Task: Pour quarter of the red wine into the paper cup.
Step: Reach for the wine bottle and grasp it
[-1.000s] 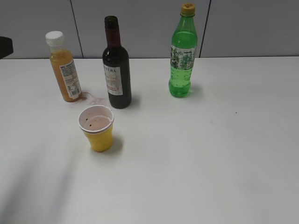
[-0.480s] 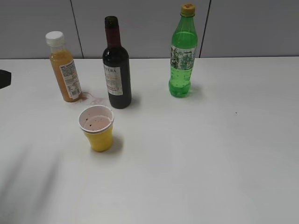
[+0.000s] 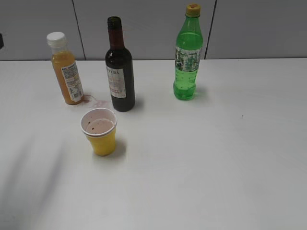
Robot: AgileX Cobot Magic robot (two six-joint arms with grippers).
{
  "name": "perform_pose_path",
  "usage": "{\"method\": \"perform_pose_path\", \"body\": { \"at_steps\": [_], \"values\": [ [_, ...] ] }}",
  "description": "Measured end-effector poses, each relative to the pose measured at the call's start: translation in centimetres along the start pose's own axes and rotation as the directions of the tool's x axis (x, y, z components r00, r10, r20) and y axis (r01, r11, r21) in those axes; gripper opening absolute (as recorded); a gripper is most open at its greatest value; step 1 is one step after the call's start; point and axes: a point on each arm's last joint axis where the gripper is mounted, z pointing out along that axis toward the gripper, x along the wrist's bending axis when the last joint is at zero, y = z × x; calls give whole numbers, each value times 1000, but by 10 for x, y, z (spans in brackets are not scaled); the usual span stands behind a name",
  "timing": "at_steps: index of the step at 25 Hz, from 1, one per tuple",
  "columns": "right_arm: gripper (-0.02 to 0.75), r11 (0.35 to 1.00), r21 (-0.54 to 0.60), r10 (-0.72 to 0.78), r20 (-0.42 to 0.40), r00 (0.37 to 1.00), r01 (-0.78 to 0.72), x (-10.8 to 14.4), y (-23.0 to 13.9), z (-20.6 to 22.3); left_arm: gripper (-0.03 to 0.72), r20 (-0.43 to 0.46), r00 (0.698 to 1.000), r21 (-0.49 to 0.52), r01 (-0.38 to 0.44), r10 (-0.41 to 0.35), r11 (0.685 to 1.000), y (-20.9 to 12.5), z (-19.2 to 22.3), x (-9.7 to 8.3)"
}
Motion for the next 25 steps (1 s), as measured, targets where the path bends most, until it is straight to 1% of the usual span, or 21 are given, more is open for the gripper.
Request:
{"method": "perform_pose_path", "body": {
  "at_steps": [3, 4, 6, 9, 11, 13, 15, 17, 18, 19, 20, 22, 25],
  "values": [
    [546, 1000, 0, 0, 0, 1000, 0, 0, 0, 0, 592, 14, 1000, 2, -19, 19, 1000, -4, 10, -3],
    [546, 1000, 0, 0, 0, 1000, 0, 0, 0, 0, 592, 23, 1000, 6, -17, 17, 1000, -6, 13, -5],
    [546, 1000, 0, 0, 0, 1000, 0, 0, 0, 0, 592, 48, 998, 9, -37, 36, 999, -8, 19, -10],
    [546, 1000, 0, 0, 0, 1000, 0, 0, 0, 0, 592, 96, 993, -15, -66, 67, 998, -10, 25, -18],
    [546, 1000, 0, 0, 0, 1000, 0, 0, 0, 0, 592, 135, 989, -43, -49, 55, 998, -9, 29, -23],
    [546, 1000, 0, 0, 0, 1000, 0, 0, 0, 0, 592, 199, 978, -77, -42, 57, 996, -9, 33, -29],
    [546, 1000, 0, 0, 0, 1000, 0, 0, 0, 0, 592, 305, 949, -123, -40, 77, 992, -9, 37, -38],
    [546, 1000, 0, 0, 0, 1000, 0, 0, 0, 0, 592, 419, 902, -142, -42, 99, 989, -15, 43, -46],
    [546, 1000, 0, 0, 0, 1000, 0, 0, 0, 0, 592, 469, 876, -150, -48, 114, 988, -19, 46, -49],
    [546, 1000, 0, 0, 0, 1000, 0, 0, 0, 0, 592, 503, 856, -141, -53, 118, 989, -25, 50, -50],
    [546, 1000, 0, 0, 0, 1000, 0, 0, 0, 0, 592, 522, 845, -123, -59, 115, 991, -31, 56, -50],
    [546, 1000, 0, 0, 0, 1000, 0, 0, 0, 0, 592, 541, 833, -90, -76, 113, 993, -39, 67, -49],
    [546, 1000, 0, 0, 0, 1000, 0, 0, 0, 0, 594, 568, 810, -76, -119, 142, 990, -43, 88, -49]
  ]
}}
